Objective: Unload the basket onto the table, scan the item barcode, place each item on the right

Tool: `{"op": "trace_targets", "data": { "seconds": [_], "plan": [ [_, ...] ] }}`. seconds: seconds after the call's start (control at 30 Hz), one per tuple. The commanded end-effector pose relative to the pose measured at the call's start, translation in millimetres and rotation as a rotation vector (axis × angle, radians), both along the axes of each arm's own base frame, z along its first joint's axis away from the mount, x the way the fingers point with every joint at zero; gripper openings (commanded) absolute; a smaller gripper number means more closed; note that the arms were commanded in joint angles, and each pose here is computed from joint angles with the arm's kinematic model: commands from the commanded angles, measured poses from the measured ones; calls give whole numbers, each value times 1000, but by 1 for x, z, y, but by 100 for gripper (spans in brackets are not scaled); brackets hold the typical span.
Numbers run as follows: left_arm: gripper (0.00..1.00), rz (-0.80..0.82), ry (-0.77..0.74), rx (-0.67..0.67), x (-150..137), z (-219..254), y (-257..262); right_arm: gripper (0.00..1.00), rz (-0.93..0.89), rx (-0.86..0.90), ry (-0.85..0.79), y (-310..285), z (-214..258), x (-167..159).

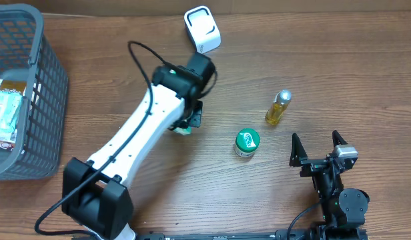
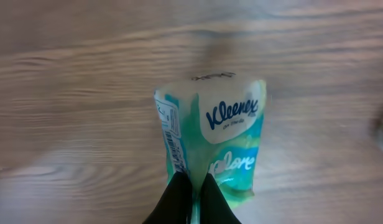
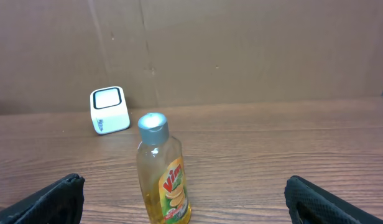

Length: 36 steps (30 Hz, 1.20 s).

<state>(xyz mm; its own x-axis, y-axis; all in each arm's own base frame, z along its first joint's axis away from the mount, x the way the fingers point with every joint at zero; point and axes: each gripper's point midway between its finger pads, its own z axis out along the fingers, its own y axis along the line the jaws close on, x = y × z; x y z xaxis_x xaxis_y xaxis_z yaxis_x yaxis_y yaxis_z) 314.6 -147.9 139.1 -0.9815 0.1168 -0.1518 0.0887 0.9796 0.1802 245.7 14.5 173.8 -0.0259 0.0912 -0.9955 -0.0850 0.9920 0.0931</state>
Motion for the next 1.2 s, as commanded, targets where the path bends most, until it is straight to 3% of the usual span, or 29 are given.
{"op": "trace_targets", "data": {
  "seconds": [0.0,0.23,0.8,0.97,1.17],
  "plan": [
    [4,62,-166,179,6,14,14,100,-5,-7,-1,-1,-3,0],
    [4,5,-222,283,-10,-5,1,100,-5,-7,-1,-1,-3,0],
    [4,-96,-124,567,-25,-85,7,100,-5,-7,-1,-1,-3,0],
    [4,-94,-96,567,-28,-95,6,100,-5,-7,-1,-1,-3,0],
    [12,-85,-65,532,-33,-100,2,100,-5,-7,-1,-1,-3,0]
  ]
}}
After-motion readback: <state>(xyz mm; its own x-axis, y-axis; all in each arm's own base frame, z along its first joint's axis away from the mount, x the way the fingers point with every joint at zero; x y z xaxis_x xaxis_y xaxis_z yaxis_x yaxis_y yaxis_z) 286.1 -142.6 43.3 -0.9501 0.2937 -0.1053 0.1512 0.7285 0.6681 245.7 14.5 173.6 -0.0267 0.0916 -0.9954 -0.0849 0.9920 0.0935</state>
